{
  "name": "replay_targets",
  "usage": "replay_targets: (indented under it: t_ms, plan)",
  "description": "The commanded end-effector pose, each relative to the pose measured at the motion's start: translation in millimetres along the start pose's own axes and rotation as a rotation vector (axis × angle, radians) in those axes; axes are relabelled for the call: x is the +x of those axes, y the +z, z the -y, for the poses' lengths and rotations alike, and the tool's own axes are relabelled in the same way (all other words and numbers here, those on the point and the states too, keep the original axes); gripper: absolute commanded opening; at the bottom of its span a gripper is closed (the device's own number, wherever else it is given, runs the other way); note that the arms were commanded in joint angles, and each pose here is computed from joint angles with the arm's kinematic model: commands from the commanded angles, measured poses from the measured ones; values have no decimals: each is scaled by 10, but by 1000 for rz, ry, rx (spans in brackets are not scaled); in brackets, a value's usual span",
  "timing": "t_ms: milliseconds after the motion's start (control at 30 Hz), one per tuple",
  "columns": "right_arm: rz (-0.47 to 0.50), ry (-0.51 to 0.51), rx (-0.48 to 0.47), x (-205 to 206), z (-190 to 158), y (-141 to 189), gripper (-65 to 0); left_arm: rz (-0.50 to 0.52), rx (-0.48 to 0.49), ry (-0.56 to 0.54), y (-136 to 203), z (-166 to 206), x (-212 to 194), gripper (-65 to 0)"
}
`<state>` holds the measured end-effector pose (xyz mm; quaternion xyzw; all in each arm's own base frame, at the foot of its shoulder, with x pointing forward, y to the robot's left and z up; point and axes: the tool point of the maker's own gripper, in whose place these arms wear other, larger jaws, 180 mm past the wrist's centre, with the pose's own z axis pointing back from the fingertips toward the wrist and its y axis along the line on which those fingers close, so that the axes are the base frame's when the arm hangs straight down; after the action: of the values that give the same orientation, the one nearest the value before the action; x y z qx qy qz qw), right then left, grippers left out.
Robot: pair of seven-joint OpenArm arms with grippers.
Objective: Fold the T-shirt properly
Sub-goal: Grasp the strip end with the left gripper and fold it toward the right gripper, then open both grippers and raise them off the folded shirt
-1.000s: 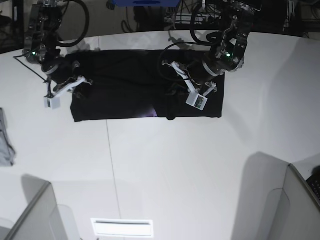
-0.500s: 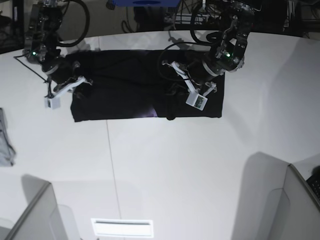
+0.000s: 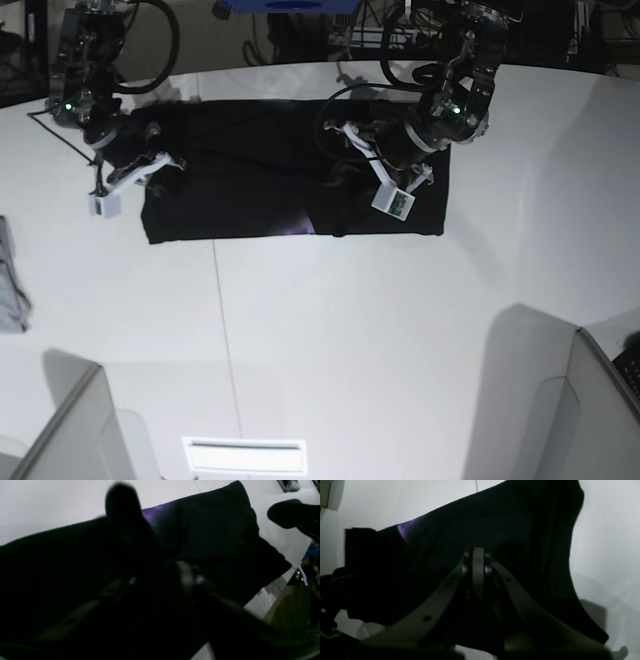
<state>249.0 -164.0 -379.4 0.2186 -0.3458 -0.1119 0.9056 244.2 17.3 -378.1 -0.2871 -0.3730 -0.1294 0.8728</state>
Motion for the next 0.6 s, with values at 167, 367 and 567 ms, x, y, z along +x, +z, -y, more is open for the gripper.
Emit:
replay_targets:
  t_ms: [167, 367, 567]
  plan:
    - [44, 16, 13, 137, -33, 29, -650, 32, -44, -13, -67, 113, 118, -260]
    - [45, 16, 15, 141, -39, 31, -650, -26, -152, -86, -311, 462, 59, -260]
    - [48, 19, 8, 161, -9, 46, -650, 89, -126, -109, -137, 417, 458, -291]
